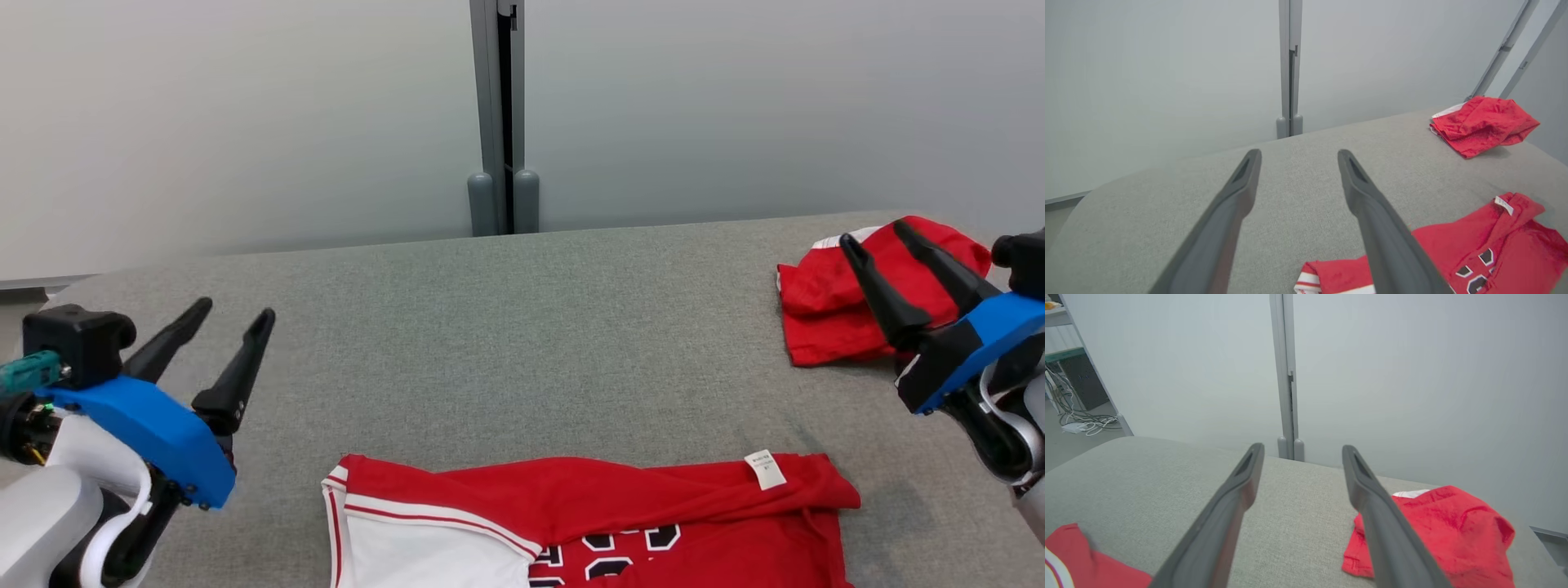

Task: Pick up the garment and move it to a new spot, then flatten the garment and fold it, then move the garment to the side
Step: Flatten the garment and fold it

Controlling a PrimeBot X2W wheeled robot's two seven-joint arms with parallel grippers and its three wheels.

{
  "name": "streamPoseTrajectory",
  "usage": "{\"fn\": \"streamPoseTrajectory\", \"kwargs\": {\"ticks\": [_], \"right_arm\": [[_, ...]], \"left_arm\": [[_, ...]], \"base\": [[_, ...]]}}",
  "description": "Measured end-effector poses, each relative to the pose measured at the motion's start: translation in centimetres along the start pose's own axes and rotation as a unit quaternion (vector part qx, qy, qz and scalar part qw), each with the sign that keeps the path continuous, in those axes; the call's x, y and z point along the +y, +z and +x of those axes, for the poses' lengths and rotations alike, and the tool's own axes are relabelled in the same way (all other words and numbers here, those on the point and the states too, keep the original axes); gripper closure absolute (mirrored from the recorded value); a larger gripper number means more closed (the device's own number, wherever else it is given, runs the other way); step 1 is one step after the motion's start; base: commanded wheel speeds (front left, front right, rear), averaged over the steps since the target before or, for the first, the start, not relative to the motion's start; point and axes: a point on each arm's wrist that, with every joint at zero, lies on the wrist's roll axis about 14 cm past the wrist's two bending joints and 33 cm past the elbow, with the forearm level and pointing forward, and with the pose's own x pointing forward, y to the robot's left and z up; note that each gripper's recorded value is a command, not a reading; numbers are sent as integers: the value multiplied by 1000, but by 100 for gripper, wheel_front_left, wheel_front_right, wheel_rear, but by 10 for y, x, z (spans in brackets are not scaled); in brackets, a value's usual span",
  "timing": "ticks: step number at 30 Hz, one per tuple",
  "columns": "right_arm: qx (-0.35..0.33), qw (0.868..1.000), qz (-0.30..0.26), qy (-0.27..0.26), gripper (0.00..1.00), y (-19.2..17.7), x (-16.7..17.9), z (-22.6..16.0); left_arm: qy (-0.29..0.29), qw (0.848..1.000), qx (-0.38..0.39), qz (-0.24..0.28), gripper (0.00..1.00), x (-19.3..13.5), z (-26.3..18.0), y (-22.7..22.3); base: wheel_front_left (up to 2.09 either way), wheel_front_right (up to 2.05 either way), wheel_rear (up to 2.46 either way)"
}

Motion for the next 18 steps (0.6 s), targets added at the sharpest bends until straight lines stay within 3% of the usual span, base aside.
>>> {"fn": "streamPoseTrajectory", "kwargs": {"ticks": [5,12,18], "right_arm": [[-46,998,30,-26,0,-6,5,-9],[-51,993,80,-73,0,-49,12,-32],[-42,988,100,-108,0,-77,17,-49]], "left_arm": [[58,993,-96,-19,0,8,-6,12],[131,981,-124,-67,0,19,-12,-11],[184,969,-147,-72,0,27,-22,-29]], "base": [[0,0,0],[0,0,0],[0,0,0]]}}
